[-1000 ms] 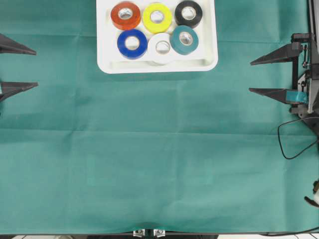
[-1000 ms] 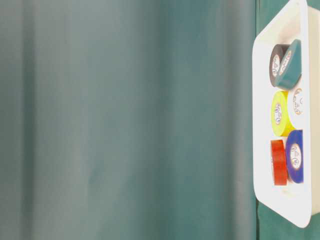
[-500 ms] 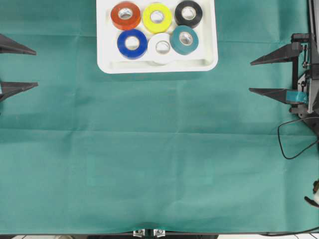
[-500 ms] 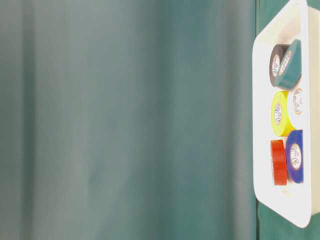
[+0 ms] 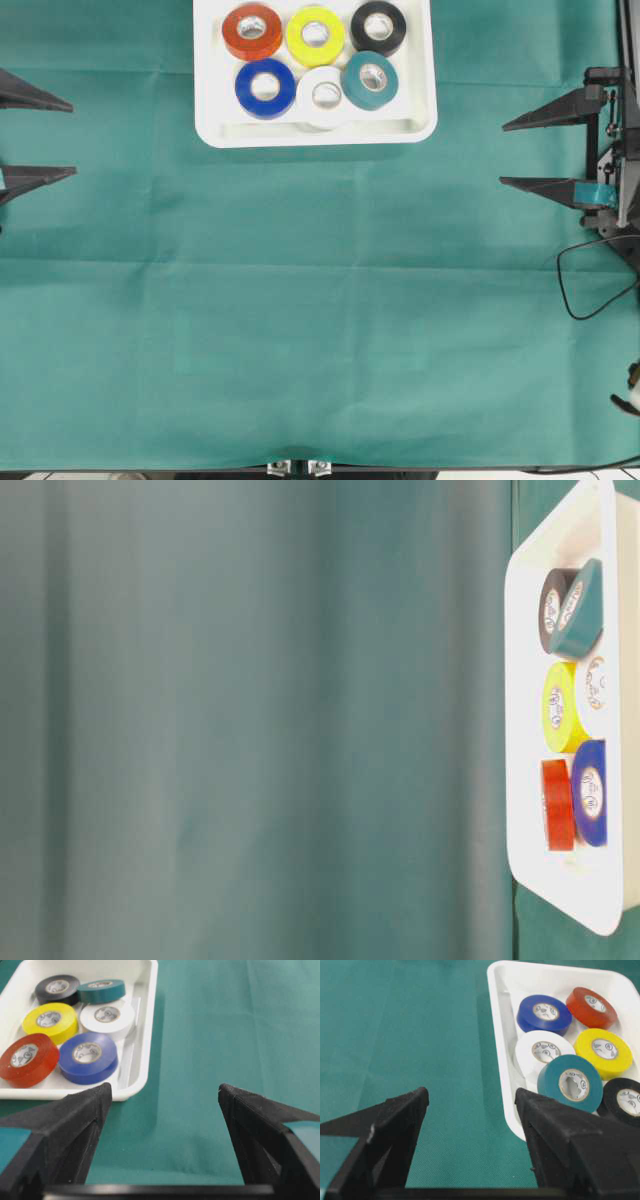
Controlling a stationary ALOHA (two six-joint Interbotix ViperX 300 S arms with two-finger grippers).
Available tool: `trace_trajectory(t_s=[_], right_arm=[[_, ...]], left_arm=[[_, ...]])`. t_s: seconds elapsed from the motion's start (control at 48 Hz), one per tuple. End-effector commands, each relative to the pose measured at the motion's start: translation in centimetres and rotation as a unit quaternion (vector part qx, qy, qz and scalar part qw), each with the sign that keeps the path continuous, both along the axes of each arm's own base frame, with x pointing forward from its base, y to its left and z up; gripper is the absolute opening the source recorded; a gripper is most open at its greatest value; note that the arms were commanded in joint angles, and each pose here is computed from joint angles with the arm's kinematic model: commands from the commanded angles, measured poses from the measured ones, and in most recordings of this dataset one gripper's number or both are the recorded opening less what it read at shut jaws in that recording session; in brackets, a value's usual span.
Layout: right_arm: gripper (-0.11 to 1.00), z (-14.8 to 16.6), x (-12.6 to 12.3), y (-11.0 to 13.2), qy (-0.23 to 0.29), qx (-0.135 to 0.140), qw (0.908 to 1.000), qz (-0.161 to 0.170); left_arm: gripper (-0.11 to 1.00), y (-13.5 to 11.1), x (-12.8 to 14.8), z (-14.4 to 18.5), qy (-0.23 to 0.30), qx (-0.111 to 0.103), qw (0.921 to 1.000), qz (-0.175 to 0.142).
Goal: Put the tape alternately from left to right into the white case.
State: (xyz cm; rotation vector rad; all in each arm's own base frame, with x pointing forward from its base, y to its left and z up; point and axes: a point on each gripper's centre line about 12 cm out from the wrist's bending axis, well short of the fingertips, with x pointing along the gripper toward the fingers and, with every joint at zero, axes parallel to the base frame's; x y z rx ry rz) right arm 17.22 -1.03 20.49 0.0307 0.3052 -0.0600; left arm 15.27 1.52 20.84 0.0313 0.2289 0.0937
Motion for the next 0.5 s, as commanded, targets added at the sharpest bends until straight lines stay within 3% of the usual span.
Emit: trace_trajectory(t_s=[0.0,0.479], right_arm=[[0.80,0.49,0.20,0.00,-0.007,0.002,1.0000,0.000],[0.80,0.36,0.15,-0.01,-0.005,0.002,1.0000,0.000]], left_arm=[[0.45,0.08,0.05,-0.16,0.001,-0.002,1.0000,0.003],[0.45,0.08,0.05,-0.16,0.001,-0.002,1.0000,0.003]])
